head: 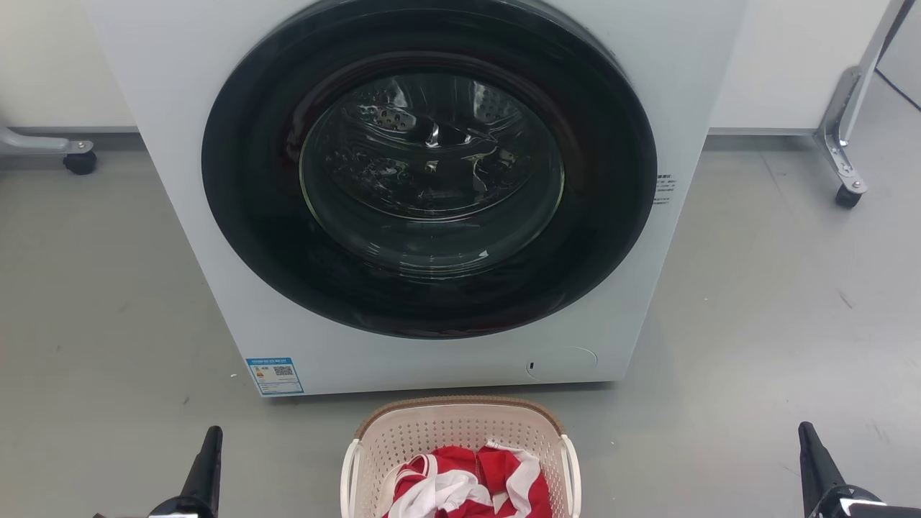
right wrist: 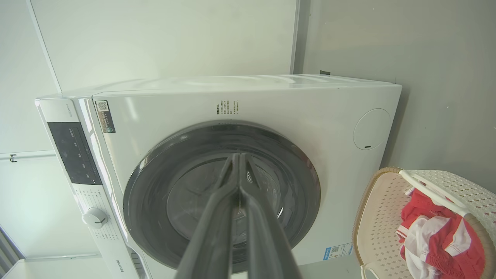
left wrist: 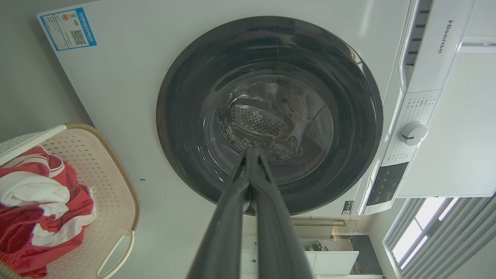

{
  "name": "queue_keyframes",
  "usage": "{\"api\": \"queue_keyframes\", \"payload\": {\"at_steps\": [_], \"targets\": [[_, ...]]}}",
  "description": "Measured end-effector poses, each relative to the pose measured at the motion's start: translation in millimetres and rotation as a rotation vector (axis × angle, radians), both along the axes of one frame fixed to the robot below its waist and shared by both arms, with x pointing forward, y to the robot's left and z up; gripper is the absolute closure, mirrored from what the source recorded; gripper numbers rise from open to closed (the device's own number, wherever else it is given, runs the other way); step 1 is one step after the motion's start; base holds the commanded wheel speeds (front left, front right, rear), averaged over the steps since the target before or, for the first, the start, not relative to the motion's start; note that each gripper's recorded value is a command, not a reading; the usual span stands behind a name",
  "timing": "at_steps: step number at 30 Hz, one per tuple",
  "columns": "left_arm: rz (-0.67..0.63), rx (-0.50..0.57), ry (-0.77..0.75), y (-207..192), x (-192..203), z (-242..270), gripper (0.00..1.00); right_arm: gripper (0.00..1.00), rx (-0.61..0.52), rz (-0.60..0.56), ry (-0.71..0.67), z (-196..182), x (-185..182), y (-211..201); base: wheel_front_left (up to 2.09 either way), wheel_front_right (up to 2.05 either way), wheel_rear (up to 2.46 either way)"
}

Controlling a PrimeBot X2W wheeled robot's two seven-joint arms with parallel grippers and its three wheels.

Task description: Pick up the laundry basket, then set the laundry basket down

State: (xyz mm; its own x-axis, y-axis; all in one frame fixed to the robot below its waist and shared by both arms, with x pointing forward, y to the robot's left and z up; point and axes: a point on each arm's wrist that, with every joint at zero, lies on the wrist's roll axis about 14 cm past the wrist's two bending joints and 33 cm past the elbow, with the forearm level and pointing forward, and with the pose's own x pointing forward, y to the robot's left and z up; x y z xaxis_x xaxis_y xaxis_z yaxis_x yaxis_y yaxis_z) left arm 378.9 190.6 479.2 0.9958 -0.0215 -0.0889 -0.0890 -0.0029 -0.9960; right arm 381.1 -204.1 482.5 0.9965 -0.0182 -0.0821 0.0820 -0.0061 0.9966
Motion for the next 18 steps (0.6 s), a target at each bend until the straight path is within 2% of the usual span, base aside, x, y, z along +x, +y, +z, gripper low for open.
{"api": "queue_keyframes", "payload": {"at_steps": [9,10,15,18], "targets": [[0.000,0.000,0.000,0.0,0.0,0.1,1.00,1.00,0.000,0.000,0.000,0.0,0.0,0.0,0.00,0.00,0.00],[0.000,0.000,0.000,0.0,0.0,0.0,0.00,0.00,0.000,0.000,0.000,0.0,0.0,0.0,0.00,0.00,0.00],[0.000,-0.017,0.092,-4.0,-16.2,-29.9,0.00,0.00,0.023,0.002,0.090,-29.2,-14.5,6.1,0.00,0.00,0.00],[0.001,-0.015,0.102,-5.5,-18.8,-33.2,0.00,0.00,0.023,0.003,0.101,-33.0,-17.0,8.7,0.00,0.00,0.00]]}}
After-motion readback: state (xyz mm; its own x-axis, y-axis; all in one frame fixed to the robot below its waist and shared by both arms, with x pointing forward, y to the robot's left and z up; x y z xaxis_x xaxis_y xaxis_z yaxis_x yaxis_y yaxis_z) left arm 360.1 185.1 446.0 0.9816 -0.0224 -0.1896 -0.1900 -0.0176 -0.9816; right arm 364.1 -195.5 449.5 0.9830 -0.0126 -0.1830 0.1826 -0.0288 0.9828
